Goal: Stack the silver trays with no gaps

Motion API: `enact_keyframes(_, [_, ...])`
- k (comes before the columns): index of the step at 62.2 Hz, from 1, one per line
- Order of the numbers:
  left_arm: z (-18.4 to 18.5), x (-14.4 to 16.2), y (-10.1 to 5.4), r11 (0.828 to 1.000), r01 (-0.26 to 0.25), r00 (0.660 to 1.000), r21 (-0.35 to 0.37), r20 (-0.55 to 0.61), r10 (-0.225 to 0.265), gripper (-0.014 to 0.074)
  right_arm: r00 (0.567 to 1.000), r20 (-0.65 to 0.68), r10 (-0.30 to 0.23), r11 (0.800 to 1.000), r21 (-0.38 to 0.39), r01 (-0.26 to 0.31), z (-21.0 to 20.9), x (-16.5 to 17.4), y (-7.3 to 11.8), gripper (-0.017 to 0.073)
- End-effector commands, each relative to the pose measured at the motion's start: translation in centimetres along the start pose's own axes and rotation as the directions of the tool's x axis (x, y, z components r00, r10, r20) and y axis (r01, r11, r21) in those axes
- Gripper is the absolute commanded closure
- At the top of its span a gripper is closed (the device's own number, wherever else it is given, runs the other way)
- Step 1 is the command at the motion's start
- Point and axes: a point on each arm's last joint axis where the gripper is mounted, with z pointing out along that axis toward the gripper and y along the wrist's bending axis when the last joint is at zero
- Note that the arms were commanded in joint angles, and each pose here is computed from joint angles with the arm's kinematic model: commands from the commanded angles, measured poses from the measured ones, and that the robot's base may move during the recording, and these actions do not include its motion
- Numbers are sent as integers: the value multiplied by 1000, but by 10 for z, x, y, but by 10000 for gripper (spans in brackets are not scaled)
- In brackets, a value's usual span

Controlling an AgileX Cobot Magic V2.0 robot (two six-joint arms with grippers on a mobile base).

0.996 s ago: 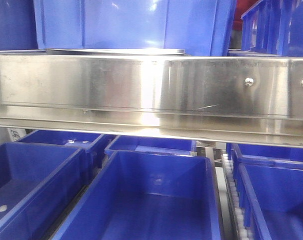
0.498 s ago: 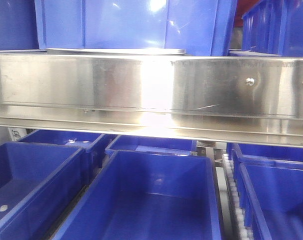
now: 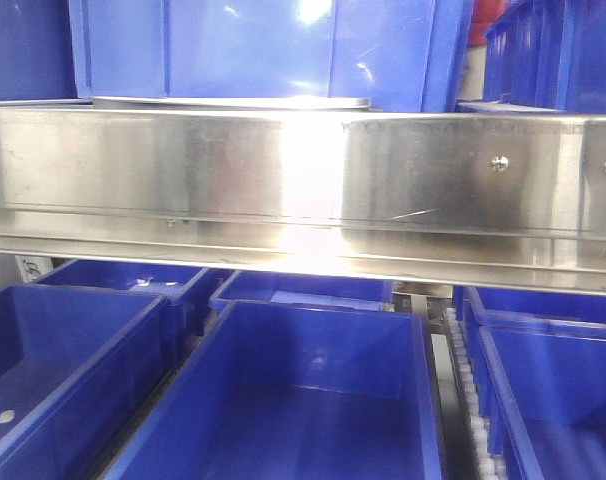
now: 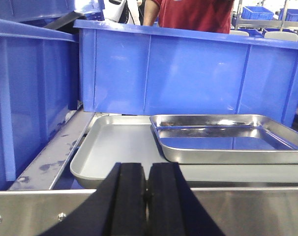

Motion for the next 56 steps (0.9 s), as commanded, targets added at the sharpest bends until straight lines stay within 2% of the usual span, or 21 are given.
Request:
enact_keyframes(1, [-1,-2,-1,1000,-1,1000,4,26,1,591,999,44,-18,1000,-24,19,-3,-5,2,646])
enact_keyframes(7, [-1,-2,-1,1000,-5,1000,4,26,5,591,998,62,-17,999,-36,20,-3,-6,3,646])
enact_keyframes(8, [-1,-2,-1,996,-84,996,10,28,84,591,998,62,-17,999,-36,20,-3,-6,3,646])
enact_keyframes(11, [-1,-3,-1,972,-237,971,9,31,236,591,998,68,-17,999,-39,20,-3,-7,4,646])
enact_keyframes(13, [-1,-3,-1,960,-278,960,10,32,278,591,997,72,-17,999,-42,20,-3,-7,4,646])
enact_keyframes(15, [-1,-3,-1,957,-289,957,8,37,289,591,997,76,-17,999,-45,20,-3,-8,4,646])
enact_keyframes(26, [-12,-13,0,964,-266,957,-25,118,267,591,996,93,-16,998,-56,21,-3,-9,5,646])
enact_keyframes(33, [-31,-16,8,986,-140,982,-90,115,150,591,995,104,-15,998,-64,22,-3,-10,6,646])
enact_keyframes(38, [-47,-12,12,990,-51,995,-129,83,62,591,994,105,-15,998,-65,22,-4,-10,6,646])
enact_keyframes(46, [-69,-5,10,984,-49,998,-170,33,55,591,994,105,-15,998,-65,22,-4,-10,6,646])
enact_keyframes(56, [-89,1,7,974,-55,991,-218,106,80,591,994,105,-15,998,-65,22,-4,-10,6,646])
